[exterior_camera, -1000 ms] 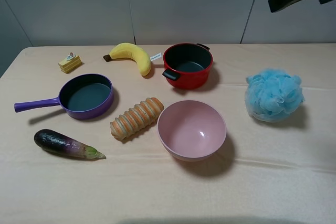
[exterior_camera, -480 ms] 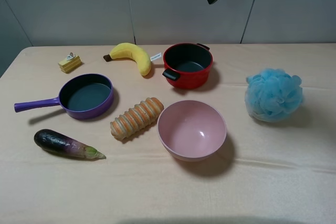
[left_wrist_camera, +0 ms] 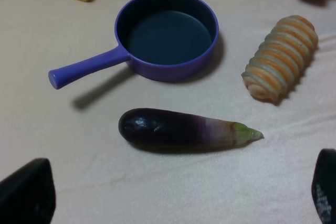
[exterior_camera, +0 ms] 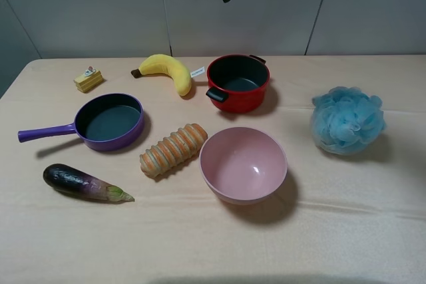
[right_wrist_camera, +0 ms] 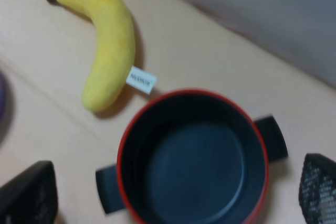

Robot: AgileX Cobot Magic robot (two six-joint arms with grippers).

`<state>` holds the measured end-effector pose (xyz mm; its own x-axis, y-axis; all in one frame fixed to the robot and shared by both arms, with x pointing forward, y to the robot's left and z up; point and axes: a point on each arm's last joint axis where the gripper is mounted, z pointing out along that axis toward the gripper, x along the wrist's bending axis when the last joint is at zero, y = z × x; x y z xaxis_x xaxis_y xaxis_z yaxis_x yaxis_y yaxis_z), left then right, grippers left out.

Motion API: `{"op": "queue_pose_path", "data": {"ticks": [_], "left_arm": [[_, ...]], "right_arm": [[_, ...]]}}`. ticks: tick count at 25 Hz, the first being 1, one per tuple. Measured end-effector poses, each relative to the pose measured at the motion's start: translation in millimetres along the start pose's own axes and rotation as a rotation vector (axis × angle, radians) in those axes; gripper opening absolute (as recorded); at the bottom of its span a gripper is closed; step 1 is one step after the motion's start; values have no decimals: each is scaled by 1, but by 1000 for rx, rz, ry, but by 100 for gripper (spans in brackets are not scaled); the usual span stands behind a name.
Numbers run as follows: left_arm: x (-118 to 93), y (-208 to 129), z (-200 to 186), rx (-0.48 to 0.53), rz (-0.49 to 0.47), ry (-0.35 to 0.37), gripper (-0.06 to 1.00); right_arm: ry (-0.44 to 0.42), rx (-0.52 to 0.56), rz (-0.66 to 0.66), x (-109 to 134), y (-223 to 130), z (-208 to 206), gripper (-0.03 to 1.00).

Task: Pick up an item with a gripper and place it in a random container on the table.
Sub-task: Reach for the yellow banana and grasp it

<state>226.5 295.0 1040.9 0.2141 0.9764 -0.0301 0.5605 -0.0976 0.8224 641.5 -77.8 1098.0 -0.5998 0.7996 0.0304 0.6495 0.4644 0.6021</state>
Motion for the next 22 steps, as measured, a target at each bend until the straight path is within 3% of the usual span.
{"op": "queue_pose_path", "data": {"ticks": [9,22], "left_arm": [[0,0,0,0,0,0,99],[0,0,0,0,0,0,99]], "right_arm": [[40,-43,-65,6,22,57,69],[57,-133,-91,18,19,132,69]]}}
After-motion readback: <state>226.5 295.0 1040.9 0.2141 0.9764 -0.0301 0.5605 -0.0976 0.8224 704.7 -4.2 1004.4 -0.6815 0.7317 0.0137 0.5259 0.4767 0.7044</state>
